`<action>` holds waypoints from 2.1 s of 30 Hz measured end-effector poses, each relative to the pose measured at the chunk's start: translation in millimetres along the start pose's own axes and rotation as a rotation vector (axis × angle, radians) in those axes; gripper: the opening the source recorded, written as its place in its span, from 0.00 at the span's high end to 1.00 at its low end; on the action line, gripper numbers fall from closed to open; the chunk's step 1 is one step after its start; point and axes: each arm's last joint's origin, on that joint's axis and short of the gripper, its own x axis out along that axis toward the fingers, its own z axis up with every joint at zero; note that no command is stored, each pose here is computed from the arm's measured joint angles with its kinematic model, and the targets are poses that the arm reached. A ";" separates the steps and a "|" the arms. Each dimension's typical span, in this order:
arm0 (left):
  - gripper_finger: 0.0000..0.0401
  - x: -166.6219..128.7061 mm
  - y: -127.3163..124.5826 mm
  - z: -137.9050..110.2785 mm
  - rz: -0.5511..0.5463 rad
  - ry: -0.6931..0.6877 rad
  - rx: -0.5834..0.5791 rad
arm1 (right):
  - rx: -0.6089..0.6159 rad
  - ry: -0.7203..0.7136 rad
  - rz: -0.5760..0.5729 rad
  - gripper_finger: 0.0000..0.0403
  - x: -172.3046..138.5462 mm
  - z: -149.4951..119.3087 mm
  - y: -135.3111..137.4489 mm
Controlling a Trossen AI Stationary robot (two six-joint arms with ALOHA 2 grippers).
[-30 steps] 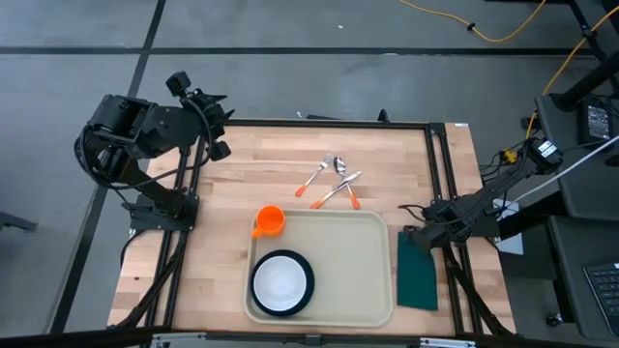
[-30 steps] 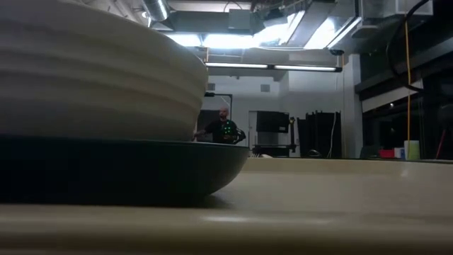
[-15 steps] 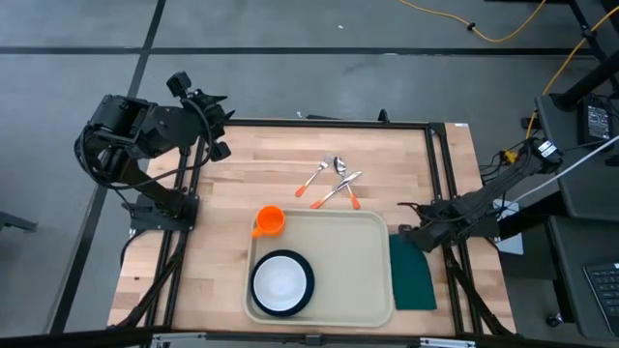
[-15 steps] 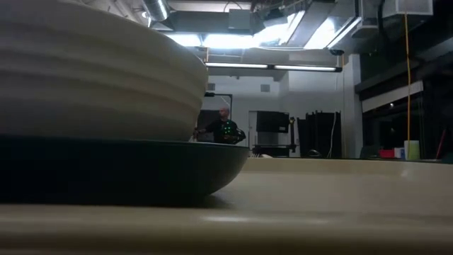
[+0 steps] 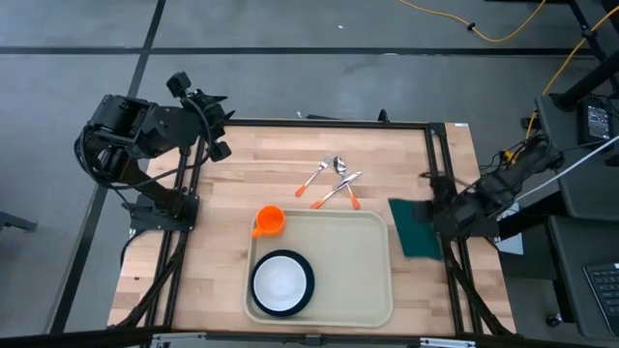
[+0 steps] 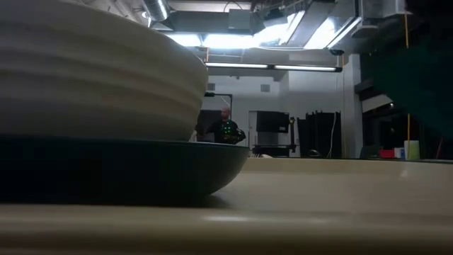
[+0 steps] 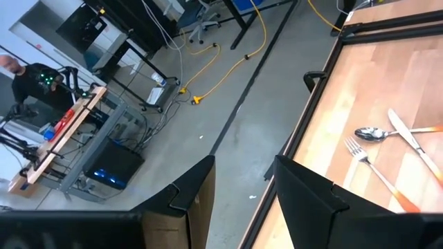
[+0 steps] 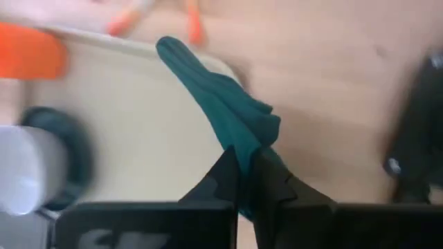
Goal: Set up tray
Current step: Put the green napkin on the brown serving tray to the right of the black plate
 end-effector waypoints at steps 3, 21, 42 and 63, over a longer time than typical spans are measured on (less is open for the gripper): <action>0.64 0.0 0.0 0.0 0.000 0.000 -0.006 | -0.077 -0.079 0.053 0.96 -13.8 10.9 12.4; 0.64 -1.1 -1.6 0.1 -0.030 -0.003 -0.084 | -0.643 -0.204 0.067 0.96 7.3 79.1 102.9; 0.64 -3.1 -3.3 0.3 -0.042 -0.011 -0.095 | -0.836 -0.071 0.198 0.96 86.7 47.5 131.8; 0.64 -3.1 -3.1 0.3 -0.033 -0.012 -0.068 | -0.828 0.099 0.272 0.96 126.5 -49.7 89.2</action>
